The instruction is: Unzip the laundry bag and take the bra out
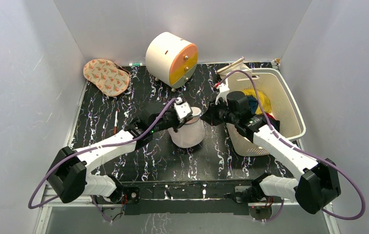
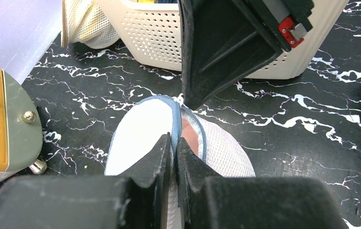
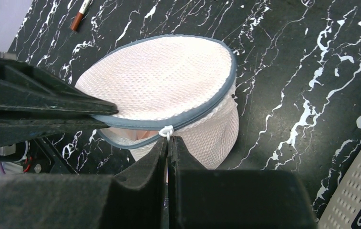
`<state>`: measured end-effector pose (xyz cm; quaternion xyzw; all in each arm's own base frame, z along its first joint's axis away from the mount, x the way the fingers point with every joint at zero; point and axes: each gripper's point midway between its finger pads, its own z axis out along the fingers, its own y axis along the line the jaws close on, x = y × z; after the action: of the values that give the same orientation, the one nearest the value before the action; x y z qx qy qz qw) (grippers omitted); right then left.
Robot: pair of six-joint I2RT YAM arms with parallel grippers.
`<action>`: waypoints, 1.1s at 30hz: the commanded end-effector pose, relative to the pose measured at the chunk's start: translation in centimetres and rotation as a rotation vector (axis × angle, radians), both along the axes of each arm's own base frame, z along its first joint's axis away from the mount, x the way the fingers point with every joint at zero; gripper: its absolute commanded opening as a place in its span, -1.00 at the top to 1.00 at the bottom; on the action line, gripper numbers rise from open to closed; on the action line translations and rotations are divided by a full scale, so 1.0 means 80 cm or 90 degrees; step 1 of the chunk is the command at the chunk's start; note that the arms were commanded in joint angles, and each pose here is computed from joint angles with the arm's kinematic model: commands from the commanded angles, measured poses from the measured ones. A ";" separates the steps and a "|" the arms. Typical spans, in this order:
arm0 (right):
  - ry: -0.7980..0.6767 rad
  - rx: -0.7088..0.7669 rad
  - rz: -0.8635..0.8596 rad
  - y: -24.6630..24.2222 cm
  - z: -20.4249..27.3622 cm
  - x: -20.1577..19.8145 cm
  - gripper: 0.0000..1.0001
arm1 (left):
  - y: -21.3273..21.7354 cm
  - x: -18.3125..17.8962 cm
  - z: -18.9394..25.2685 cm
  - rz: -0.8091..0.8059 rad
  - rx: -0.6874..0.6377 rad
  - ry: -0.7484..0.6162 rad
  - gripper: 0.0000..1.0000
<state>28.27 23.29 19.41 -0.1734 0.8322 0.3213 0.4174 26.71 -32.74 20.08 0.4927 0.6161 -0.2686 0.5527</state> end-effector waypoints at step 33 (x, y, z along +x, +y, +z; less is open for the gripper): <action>-0.024 0.100 0.052 0.016 0.057 -0.011 1.00 | -0.017 -0.046 0.039 -0.074 -0.046 0.004 -0.81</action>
<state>27.27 23.16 18.84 -0.1654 0.8343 0.3566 0.3865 24.40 -32.33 21.89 0.5013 0.5927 -0.2851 0.5622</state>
